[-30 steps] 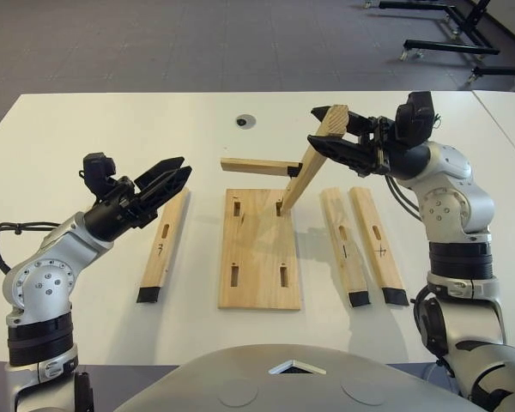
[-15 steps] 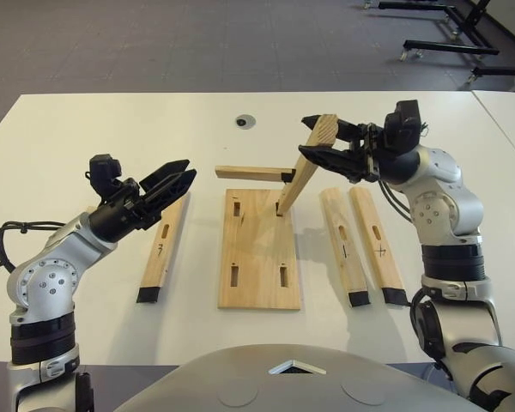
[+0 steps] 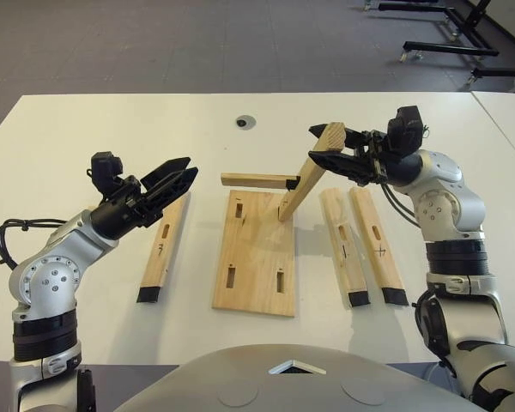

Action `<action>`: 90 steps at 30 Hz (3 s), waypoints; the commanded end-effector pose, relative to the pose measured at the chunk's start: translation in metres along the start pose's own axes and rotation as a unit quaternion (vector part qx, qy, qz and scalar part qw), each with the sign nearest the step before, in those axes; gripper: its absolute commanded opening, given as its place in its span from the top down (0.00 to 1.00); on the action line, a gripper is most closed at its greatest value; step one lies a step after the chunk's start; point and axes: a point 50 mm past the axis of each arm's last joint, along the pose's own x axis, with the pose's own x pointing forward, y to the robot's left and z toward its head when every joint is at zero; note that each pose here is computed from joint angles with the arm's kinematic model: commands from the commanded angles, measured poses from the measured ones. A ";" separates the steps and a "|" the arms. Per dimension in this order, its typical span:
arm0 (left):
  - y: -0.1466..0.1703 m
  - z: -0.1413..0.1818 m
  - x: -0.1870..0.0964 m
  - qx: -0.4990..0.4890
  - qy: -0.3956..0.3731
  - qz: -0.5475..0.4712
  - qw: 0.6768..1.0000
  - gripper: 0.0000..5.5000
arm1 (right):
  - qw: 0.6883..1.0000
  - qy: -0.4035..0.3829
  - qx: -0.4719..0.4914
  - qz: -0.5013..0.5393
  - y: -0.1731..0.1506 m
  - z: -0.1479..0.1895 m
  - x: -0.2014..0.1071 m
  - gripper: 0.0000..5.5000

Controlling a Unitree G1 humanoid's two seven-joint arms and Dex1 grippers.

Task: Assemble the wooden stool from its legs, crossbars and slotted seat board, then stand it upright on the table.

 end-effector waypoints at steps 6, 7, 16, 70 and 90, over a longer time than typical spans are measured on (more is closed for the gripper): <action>-0.001 -0.004 0.002 0.010 0.006 0.004 1.000 0.35 | 0.991 0.118 0.043 -0.043 0.001 -0.038 -0.012 0.63; -0.001 -0.005 0.002 0.010 0.005 0.004 1.000 0.35 | 0.990 0.121 0.046 -0.051 0.001 -0.039 -0.013 0.63; -0.005 -0.015 -0.002 0.004 -0.009 0.016 1.000 0.35 | 0.986 0.139 0.094 -0.026 0.017 -0.049 -0.002 0.63; -0.017 -0.034 -0.014 0.155 -0.159 0.344 0.912 0.35 | 0.801 0.069 0.101 -0.586 0.024 -0.016 -0.073 0.02; -0.036 -0.028 -0.035 0.177 -0.167 0.416 0.876 0.35 | 0.827 0.329 0.165 -0.425 0.130 -0.053 -0.066 0.02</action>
